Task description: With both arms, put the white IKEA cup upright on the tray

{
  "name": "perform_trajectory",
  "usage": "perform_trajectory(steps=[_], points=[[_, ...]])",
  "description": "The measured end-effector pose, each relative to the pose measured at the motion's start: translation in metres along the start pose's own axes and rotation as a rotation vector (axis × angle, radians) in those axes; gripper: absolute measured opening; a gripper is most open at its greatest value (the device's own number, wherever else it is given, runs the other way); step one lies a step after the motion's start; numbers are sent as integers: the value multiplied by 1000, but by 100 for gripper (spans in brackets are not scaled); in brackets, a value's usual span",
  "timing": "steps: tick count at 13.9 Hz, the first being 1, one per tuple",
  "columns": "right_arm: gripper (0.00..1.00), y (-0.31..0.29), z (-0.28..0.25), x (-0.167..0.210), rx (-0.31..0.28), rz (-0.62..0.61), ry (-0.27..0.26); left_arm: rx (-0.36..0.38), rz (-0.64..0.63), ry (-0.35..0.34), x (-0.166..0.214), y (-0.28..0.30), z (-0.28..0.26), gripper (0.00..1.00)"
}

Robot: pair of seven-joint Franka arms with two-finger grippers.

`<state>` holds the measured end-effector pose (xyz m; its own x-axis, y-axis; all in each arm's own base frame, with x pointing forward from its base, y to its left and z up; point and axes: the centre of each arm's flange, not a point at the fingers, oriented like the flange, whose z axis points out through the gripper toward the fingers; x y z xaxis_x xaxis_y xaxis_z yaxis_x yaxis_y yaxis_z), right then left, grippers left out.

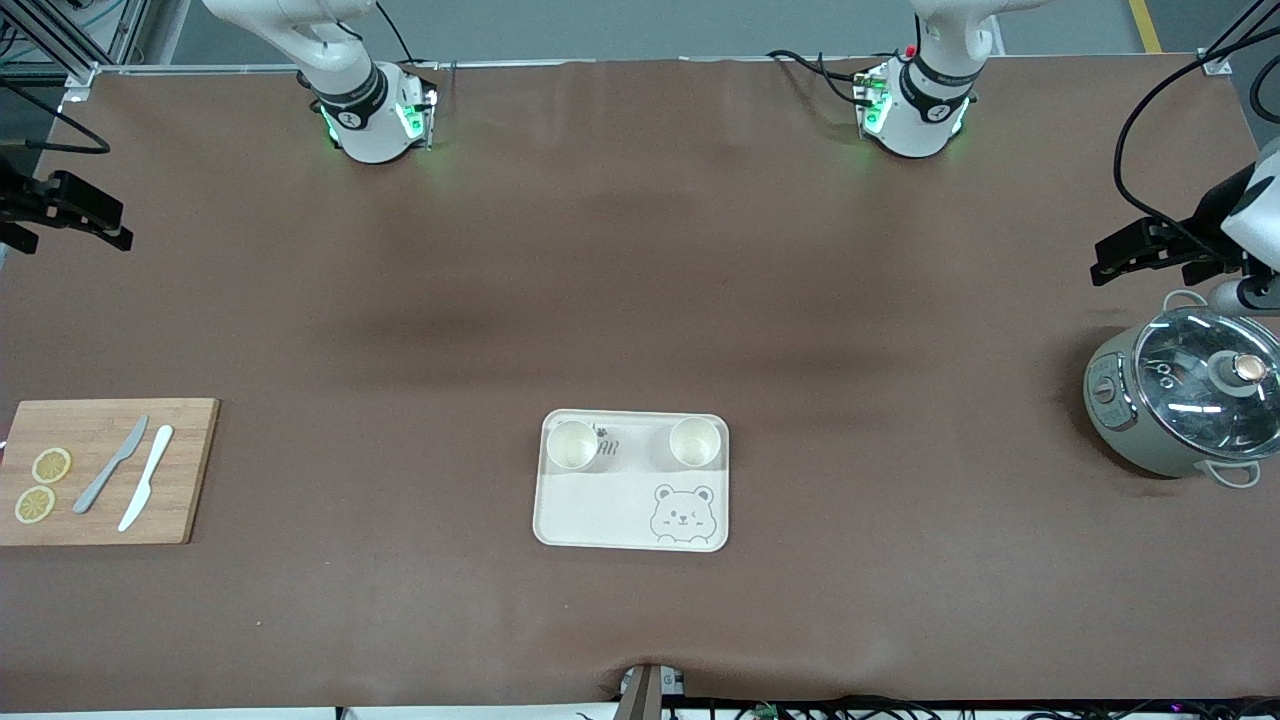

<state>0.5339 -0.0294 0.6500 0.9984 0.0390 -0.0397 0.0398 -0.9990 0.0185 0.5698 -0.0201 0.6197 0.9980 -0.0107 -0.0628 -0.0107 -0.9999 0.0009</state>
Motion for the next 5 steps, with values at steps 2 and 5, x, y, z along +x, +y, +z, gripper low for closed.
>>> perform_trajectory(steps=[2,5], points=[[100,0,0,0,0,0,0,0,0,0,0,0,0,100],[100,0,0,0,0,0,-1,0,-5,0,0,-3,0,100]])
